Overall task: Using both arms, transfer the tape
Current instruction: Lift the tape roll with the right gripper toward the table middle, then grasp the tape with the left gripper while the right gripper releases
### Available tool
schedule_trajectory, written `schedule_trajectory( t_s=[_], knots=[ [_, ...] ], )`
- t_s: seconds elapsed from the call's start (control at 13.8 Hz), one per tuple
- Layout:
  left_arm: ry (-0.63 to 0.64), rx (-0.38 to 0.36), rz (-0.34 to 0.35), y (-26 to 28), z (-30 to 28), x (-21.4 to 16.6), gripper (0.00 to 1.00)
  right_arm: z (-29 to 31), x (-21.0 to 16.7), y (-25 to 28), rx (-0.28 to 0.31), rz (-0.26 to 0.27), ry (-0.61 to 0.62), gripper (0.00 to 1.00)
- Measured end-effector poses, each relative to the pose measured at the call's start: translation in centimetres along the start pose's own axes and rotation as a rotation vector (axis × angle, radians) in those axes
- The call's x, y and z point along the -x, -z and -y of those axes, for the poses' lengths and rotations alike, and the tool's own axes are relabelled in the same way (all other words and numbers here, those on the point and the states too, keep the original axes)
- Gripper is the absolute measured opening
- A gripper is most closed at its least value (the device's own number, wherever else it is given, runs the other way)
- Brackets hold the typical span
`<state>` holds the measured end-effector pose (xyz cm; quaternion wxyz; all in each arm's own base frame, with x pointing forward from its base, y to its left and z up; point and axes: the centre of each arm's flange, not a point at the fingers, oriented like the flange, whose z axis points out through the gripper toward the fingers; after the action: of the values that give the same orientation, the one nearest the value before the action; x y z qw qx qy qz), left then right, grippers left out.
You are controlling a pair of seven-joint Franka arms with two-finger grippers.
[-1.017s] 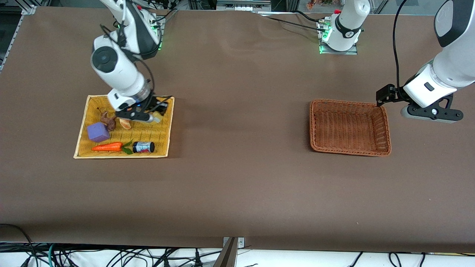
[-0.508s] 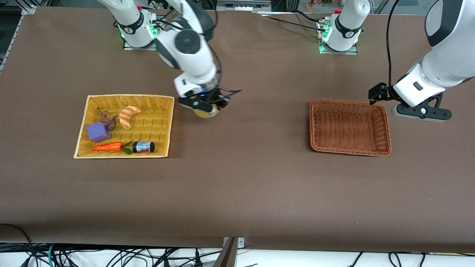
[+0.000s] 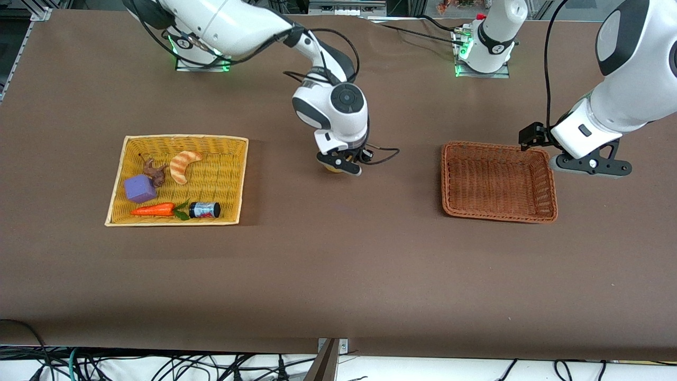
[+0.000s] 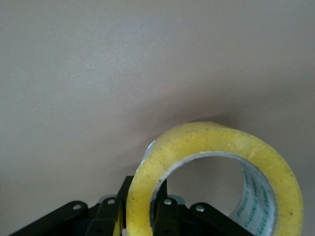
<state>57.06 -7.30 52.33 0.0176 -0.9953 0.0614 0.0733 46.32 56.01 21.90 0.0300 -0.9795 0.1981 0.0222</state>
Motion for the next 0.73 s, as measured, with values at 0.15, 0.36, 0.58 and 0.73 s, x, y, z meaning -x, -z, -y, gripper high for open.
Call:
schedule_trajectory(
  t_s=[0.15, 0.36, 0.58, 0.73],
  knots=[
    [0.004, 0.000, 0.006, -0.3, 0.1, -0.2, 1.00, 0.2, -0.2, -1.2, -0.019, 0.009, -0.006, 0.22],
    [0.001, 0.000, 0.008, -0.4, -0.1, -0.2, 1.00, 0.2, -0.1, -1.8, -0.020, 0.015, -0.006, 0.22],
    [-0.010, 0.023, 0.003, -1.0, -1.4, -0.7, 1.00, 0.5, -0.1, -1.4, -0.024, -0.029, 0.033, 0.47],
    [-0.011, 0.027, 0.006, -1.4, -1.6, -0.9, 1.00, 1.0, -1.1, 0.5, -0.041, -0.074, 0.055, 0.67]
  ],
)
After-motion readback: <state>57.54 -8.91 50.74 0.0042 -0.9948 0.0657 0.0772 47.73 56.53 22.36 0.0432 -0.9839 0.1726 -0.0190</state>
